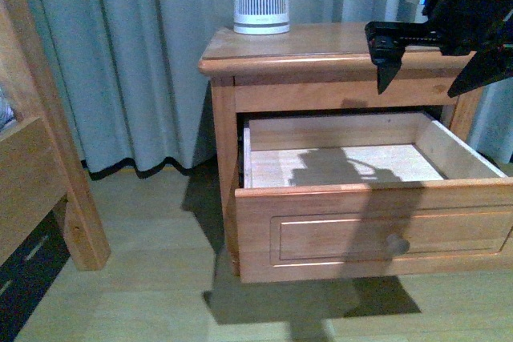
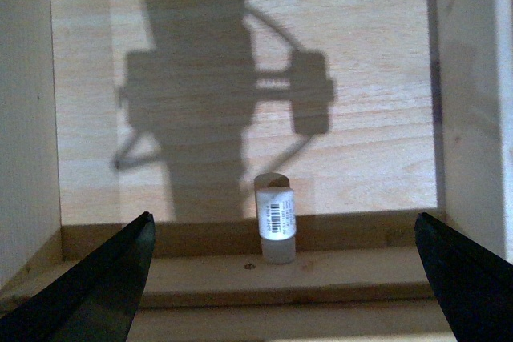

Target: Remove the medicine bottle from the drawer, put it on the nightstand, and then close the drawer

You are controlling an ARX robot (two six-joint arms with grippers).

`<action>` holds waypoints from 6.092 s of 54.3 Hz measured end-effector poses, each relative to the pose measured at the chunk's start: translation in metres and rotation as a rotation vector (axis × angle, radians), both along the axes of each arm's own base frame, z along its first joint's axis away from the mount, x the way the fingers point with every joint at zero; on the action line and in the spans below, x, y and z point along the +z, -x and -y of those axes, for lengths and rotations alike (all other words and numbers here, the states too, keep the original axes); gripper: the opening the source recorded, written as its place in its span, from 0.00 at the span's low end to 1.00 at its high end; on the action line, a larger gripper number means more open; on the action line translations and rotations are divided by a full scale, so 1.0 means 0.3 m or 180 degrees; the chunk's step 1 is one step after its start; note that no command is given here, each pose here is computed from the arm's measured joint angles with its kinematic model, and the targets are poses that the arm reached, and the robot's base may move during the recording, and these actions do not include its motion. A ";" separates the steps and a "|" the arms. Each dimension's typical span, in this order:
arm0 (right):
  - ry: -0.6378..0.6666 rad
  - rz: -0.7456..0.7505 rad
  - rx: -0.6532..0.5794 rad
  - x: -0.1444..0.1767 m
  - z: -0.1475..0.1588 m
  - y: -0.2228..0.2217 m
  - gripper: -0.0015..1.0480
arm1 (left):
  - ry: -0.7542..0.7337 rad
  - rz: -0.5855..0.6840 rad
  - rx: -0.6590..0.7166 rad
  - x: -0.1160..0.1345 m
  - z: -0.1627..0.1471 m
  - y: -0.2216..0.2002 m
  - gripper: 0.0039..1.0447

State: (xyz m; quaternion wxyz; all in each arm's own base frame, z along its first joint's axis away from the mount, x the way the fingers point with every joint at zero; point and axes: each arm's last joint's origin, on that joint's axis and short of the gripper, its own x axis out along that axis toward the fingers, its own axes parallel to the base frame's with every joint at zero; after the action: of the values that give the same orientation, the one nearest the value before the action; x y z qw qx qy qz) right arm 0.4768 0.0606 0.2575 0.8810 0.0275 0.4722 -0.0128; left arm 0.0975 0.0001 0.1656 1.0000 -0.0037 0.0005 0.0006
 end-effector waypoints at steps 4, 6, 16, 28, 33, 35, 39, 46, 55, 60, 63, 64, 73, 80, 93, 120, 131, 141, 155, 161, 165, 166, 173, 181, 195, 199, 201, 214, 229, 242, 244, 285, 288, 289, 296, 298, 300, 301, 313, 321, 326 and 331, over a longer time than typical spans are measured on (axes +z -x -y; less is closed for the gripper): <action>0.0015 -0.0057 0.0023 -0.032 -0.017 -0.022 0.93 | 0.0000 0.0000 0.0000 0.000 0.000 0.000 0.94; 0.0021 -0.0084 0.0028 -0.047 -0.021 -0.030 0.93 | 0.0000 0.0000 0.0000 0.000 0.000 0.000 0.94; 0.0039 -0.0221 0.0030 -0.138 -0.026 -0.063 0.93 | 0.0000 0.0000 0.0000 0.000 0.000 0.000 0.94; 0.0038 -0.0259 0.0032 -0.219 -0.028 -0.091 0.93 | 0.0000 0.0000 0.0000 0.000 0.000 0.000 0.94; 0.0015 -0.0295 0.0046 -0.253 -0.031 -0.101 0.93 | 0.0000 0.0000 0.0000 0.000 0.000 0.000 0.94; 0.0008 -0.0314 0.0049 -0.265 -0.031 -0.103 0.93 | 0.0000 0.0000 0.0000 0.000 0.000 0.000 0.94; 0.0007 -0.0362 0.0043 -0.293 -0.031 -0.104 0.93 | 0.0000 0.0000 0.0000 0.000 0.000 0.000 0.94; 0.0023 -0.0494 0.0027 -0.361 -0.030 -0.096 0.93 | 0.0000 0.0000 0.0000 0.000 0.000 0.000 0.94; 0.0028 -0.0618 0.0005 -0.427 -0.027 -0.077 0.93 | 0.0000 0.0000 0.0000 0.000 0.000 0.000 0.94; 0.0027 -0.0671 -0.0004 -0.453 -0.026 -0.067 0.93 | 0.0000 0.0001 0.0000 0.000 0.000 0.000 0.94; 0.0022 -0.0679 -0.0007 -0.461 -0.026 -0.066 0.93 | 0.0000 0.0000 0.0000 0.000 0.000 0.000 0.94; 0.0009 -0.0673 -0.0007 -0.463 -0.026 -0.066 0.93 | 0.0000 0.0001 0.0000 0.000 0.000 0.000 0.94; 0.0030 -0.0661 -0.0035 -0.476 -0.026 -0.067 0.74 | 0.0000 0.0001 0.0000 0.000 0.000 0.000 0.94; 0.0029 -0.0662 -0.0057 -0.488 -0.026 -0.070 0.55 | 0.0000 0.0000 0.0000 0.000 0.000 0.000 0.94; 0.0042 -0.0606 -0.0090 -0.493 -0.028 -0.076 0.29 | 0.0000 0.0000 0.0000 0.000 0.000 0.000 0.94; 0.0030 0.0189 0.0251 -0.301 -0.063 -0.049 0.28 | 0.0000 0.0000 0.0000 0.000 0.000 0.000 0.94; 0.0134 0.1082 0.0610 -0.036 -0.098 0.030 0.28 | 0.0000 0.0000 0.0000 0.000 0.000 0.000 0.94; 0.0381 0.1689 0.0640 0.148 -0.088 0.025 0.28 | 0.0000 0.0000 0.0000 0.000 0.000 0.000 0.94; 0.0730 0.1937 0.0330 0.245 0.011 -0.145 0.28 | 0.0000 0.0000 0.0000 0.000 0.000 0.000 0.94; 0.0891 0.2111 0.0271 0.210 0.042 -0.224 0.28 | 0.0000 0.0001 0.0000 0.000 0.000 0.000 0.94; 0.0972 0.2207 0.0294 0.183 0.045 -0.254 0.28 | 0.0000 0.0000 0.0000 0.000 0.000 0.000 0.94; 0.0987 0.2241 0.0303 0.178 0.043 -0.260 0.28 | 0.0000 0.0000 0.0000 0.000 0.000 0.000 0.94; 0.1146 0.2642 0.0391 0.174 0.013 -0.280 0.28 | 0.0000 0.0000 0.0000 0.000 0.000 0.000 0.94; 0.1200 0.2844 0.0479 0.115 -0.016 -0.291 0.28 | 0.0000 0.0000 0.0000 0.000 0.000 0.000 0.94; 0.1107 0.2993 0.0485 0.041 -0.020 -0.313 0.28 | 0.0000 0.0001 0.0000 0.000 0.000 0.000 0.94; 0.1029 0.2954 0.0492 0.016 -0.023 -0.320 0.28 | 0.0000 0.0000 0.0000 0.000 0.000 0.000 0.94; 0.0969 0.2905 0.0481 -0.005 -0.024 -0.325 0.28 | 0.0000 0.0000 0.0000 0.000 0.000 0.000 0.94; 0.0648 0.2808 0.0319 -0.056 -0.028 -0.338 0.27 | 0.0000 0.0001 0.0000 0.000 0.000 0.000 0.94; 0.0507 0.2749 0.0252 -0.103 -0.045 -0.344 0.57 | 0.0000 0.0001 0.0000 0.000 0.000 0.000 0.94; 0.0403 0.2765 0.0249 -0.134 -0.060 -0.336 0.91 | 0.0000 0.0001 0.0000 0.000 0.000 0.000 0.94; 0.0391 0.2771 0.0251 -0.133 -0.060 -0.333 0.95 | 0.0000 0.0001 0.0000 0.000 0.000 0.000 0.94; -0.0150 0.2808 0.0072 0.215 -0.017 0.071 0.93 | 0.0000 0.0001 0.0000 0.000 0.000 0.000 0.94; -0.0279 0.2597 0.0088 0.186 -0.017 0.136 0.93 | 0.0000 0.0001 0.0000 0.000 0.000 0.000 0.94; -0.0312 0.2521 0.0089 0.171 -0.016 0.163 0.93 | -0.0001 0.0001 0.0000 0.000 0.000 0.000 0.94; -0.0466 0.2103 0.0115 0.043 -0.013 0.316 0.93 | 0.0000 0.0001 0.0000 0.000 0.000 0.000 0.94; -0.0484 0.1977 0.0104 -0.014 -0.011 0.362 0.93 | 0.0000 0.0001 0.0000 0.000 0.000 0.000 0.94; -0.0494 0.1867 0.0106 -0.064 -0.011 0.393 0.93 | 0.0000 0.0001 0.0000 0.000 0.000 0.000 0.94; -0.0490 0.1756 0.0098 -0.117 -0.008 0.420 0.93 | 0.0000 0.0001 0.0000 0.000 0.000 0.000 0.94; -0.0117 0.1373 -0.0083 -0.459 0.027 0.579 0.70 | 0.0000 0.0001 0.0000 0.000 0.000 0.000 0.94; 0.0040 0.1363 -0.0110 -0.567 0.036 0.611 0.46 | 0.0000 0.0001 0.0000 0.000 0.000 0.000 0.94; 0.0169 0.1433 -0.0095 -0.607 0.037 0.601 0.33 | 0.0000 0.0001 0.0000 0.000 0.000 0.000 0.94; 0.0281 0.1578 -0.0096 -0.633 0.037 0.570 0.18 | 0.0000 0.0001 0.0000 0.000 0.000 0.000 0.94</action>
State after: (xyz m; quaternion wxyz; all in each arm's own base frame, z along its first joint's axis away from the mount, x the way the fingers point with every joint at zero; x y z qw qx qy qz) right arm 0.3059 0.0496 0.0677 0.9699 -0.0017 0.2402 -0.0394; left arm 0.0975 0.0001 0.1656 1.0000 -0.0037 0.0003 0.0006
